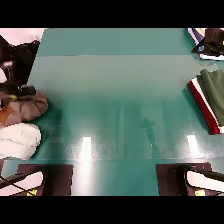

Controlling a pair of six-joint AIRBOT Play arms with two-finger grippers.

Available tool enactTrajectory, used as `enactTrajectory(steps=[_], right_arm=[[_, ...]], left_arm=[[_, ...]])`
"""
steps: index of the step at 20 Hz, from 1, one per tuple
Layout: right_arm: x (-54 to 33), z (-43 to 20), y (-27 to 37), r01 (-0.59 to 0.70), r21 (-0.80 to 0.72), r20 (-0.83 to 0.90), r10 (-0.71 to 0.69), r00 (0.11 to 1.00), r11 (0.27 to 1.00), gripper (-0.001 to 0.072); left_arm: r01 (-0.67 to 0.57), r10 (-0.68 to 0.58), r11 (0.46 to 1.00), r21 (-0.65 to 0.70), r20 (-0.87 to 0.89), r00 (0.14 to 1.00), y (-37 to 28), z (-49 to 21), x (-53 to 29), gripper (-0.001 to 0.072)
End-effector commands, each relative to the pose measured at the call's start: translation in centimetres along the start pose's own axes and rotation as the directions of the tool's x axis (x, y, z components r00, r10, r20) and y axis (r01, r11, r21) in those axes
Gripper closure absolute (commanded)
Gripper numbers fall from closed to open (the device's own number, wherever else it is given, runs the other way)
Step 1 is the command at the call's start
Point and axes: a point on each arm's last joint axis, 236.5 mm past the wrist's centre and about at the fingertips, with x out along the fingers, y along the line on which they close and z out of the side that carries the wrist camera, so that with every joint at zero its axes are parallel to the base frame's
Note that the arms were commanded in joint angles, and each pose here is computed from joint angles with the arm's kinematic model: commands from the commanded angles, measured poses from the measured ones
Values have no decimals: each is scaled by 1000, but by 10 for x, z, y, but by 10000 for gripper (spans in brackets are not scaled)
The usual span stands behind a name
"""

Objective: Fold the shirts.

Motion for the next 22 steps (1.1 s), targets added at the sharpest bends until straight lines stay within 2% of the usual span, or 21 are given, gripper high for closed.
enactTrajectory(steps=[1,3,4,5,8,10,13,15,16,19,20,21,22], right_arm=[[-9,11,5,-6,-9,67,6,998,1000,690],[-26,28,13,-13,-24,172,17,985,1000,690],[-37,37,18,-17,-32,230,24,973,999,690],[-49,46,24,-20,-42,290,31,956,999,690],[-82,61,37,-25,-67,417,50,908,997,690],[-96,64,41,-19,-78,460,53,887,997,690],[-109,62,47,-19,-88,482,59,874,996,690],[-112,60,49,-21,-92,484,63,873,996,690],[-113,58,49,-21,-93,480,63,875,995,690],[-110,51,48,-18,-92,455,59,889,996,690],[-108,49,48,-17,-92,444,56,894,996,690],[-108,47,47,-16,-91,437,54,898,996,690],[-107,46,47,-14,-91,433,52,900,996,690]], left_arm=[[119,-155,979,164,231,961,-54,59,-95,677],[219,-340,920,325,384,858,-110,83,-192,677],[272,-448,868,416,419,790,-140,81,-242,677],[320,-546,807,496,422,724,-166,73,-283,677],[423,-793,571,703,342,504,-237,24,-384,677],[435,-867,448,781,260,426,-272,-11,-413,678],[434,-906,314,845,130,403,-315,-52,-416,677],[423,-895,276,863,71,440,-338,-59,-394,677],[424,-876,278,862,47,480,-346,-58,-374,677],[414,-752,371,831,8,659,-363,-44,-286,676],[433,-723,398,809,-14,691,-369,-42,-259,631],[444,-686,423,790,-42,727,-368,-40,-231,264],[462,-647,467,754,-65,760,-361,-36,-207,33]])
